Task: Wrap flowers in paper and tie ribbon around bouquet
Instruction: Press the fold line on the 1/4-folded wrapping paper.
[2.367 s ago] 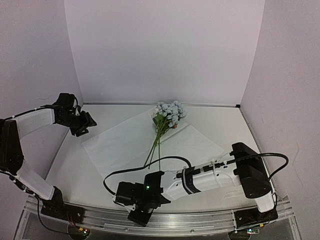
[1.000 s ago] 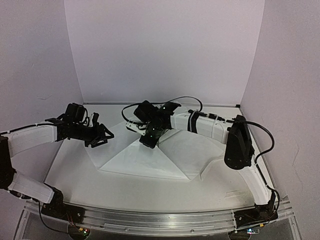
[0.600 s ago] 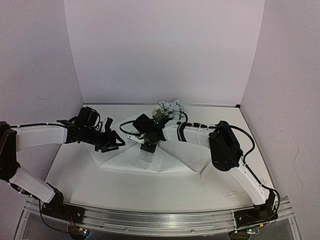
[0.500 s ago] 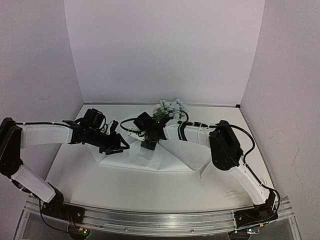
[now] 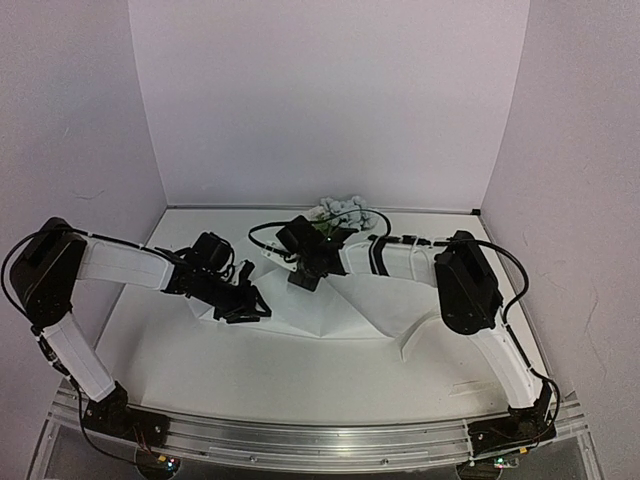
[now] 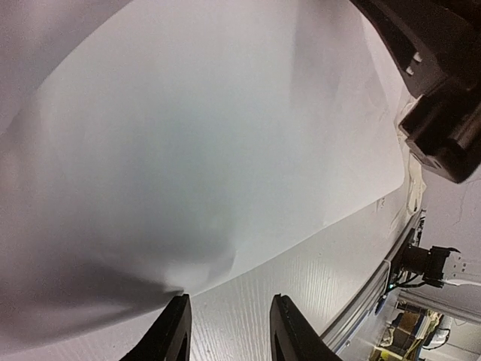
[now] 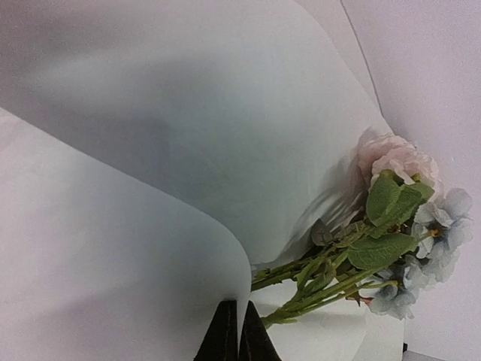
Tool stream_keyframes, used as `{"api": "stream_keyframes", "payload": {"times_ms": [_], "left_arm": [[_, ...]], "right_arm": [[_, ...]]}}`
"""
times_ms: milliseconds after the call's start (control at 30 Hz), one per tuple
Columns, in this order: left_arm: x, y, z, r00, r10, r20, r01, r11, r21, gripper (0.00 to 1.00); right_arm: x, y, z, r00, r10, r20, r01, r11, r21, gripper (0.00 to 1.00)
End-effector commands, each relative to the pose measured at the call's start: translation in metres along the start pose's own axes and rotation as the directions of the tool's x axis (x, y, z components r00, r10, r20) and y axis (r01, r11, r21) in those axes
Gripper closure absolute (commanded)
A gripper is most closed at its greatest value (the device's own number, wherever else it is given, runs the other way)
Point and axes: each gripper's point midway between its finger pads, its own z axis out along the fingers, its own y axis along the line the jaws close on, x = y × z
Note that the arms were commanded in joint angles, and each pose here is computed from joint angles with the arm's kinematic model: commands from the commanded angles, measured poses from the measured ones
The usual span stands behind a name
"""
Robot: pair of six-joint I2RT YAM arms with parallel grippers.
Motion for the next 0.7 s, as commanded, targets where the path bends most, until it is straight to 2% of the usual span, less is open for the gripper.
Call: {"api": "stream_keyframes", "payload": {"times_ms": [0, 267, 433, 500, 600, 633, 667], "left_arm": [[-0.027, -0.019, 0.003, 0.997, 0.039, 0.068, -0.042, 0.998, 0.039, 0.63], [-0.031, 0.0, 0.022, 0.998, 0.008, 0.056, -0.006, 1.0, -0.028, 0.66], [-0.031, 0.016, 0.036, 0.999, -0.014, 0.041, 0.017, 0.998, -0.068, 0.68], [-0.03, 0.02, 0.041, 0.999, -0.025, 0.034, 0.027, 0.997, -0.078, 0.68], [-0.029, 0.025, 0.045, 0.999, -0.042, 0.029, 0.044, 0.995, -0.089, 0.68], [-0.027, 0.028, 0.046, 0.998, -0.052, 0.027, 0.054, 0.994, -0.096, 0.68], [-0.026, 0.03, 0.046, 0.998, -0.062, 0.024, 0.064, 0.993, -0.101, 0.69]], "right_arm": [[-0.029, -0.043, -0.029, 0.996, 0.043, 0.082, -0.051, 0.993, 0.102, 1.0], [-0.02, -0.052, -0.013, 0.996, 0.066, 0.064, -0.073, 0.991, 0.112, 1.0], [-0.018, -0.059, -0.014, 0.994, 0.091, 0.063, -0.098, 0.988, 0.12, 0.91], [-0.017, -0.062, -0.022, 0.991, 0.116, 0.063, -0.122, 0.986, 0.114, 0.76], [-0.009, -0.067, -0.047, 0.978, 0.205, 0.047, -0.208, 0.975, 0.077, 0.37], [-0.006, -0.069, -0.059, 0.967, 0.25, 0.044, -0.253, 0.966, 0.061, 0.25], [0.002, -0.068, -0.07, 0.955, 0.295, 0.023, -0.295, 0.955, 0.029, 0.18]]}}
